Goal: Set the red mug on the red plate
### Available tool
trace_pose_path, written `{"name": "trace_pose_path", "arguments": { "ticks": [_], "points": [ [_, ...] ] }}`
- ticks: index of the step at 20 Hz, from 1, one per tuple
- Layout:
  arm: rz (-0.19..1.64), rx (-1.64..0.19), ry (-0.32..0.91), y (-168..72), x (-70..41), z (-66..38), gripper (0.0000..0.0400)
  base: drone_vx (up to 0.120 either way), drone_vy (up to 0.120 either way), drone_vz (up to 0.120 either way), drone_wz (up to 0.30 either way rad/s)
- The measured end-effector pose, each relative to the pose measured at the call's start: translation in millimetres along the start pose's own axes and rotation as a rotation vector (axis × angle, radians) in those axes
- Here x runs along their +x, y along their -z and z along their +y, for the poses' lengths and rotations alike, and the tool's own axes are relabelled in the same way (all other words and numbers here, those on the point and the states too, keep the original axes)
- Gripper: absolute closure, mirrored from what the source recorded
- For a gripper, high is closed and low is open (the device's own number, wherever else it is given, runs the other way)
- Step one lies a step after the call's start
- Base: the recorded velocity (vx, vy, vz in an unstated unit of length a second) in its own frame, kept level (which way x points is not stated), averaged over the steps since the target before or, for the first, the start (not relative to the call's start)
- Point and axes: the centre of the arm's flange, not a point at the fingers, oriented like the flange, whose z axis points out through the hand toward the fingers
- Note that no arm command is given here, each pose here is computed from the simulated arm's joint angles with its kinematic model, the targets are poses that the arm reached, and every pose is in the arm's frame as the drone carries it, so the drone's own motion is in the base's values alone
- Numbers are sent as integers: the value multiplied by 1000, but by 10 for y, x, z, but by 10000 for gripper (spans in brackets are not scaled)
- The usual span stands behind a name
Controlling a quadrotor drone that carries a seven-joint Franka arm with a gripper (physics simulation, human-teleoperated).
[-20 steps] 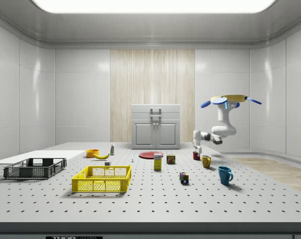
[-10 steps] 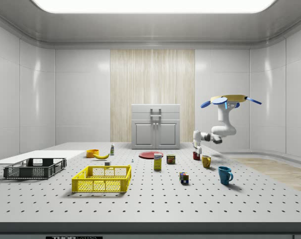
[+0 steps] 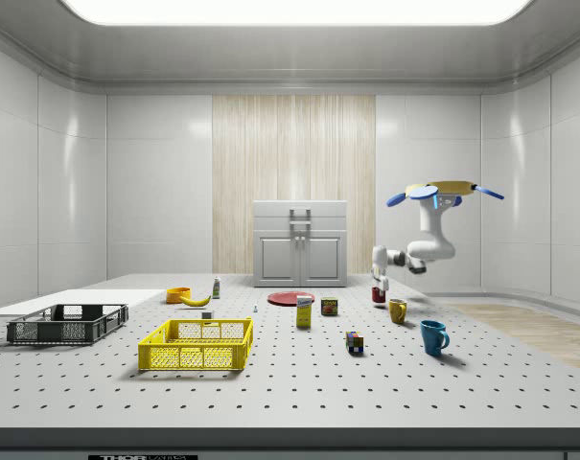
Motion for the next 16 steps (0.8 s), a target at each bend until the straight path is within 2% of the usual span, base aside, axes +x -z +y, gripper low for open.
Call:
{"name": "trace_pose_path", "arguments": {
  "ticks": [5,11,13,16],
  "points": [
    [0,0,0,146,-1,0,300,120,-120,120,0],
    [0,0,0,210,-1,-1,300,120,-120,113,0],
    [0,0,0,219,-1,-1,300,120,-120,0,0],
    [0,0,0,226,-1,-1,300,120,-13,0,0]
  ]
}}
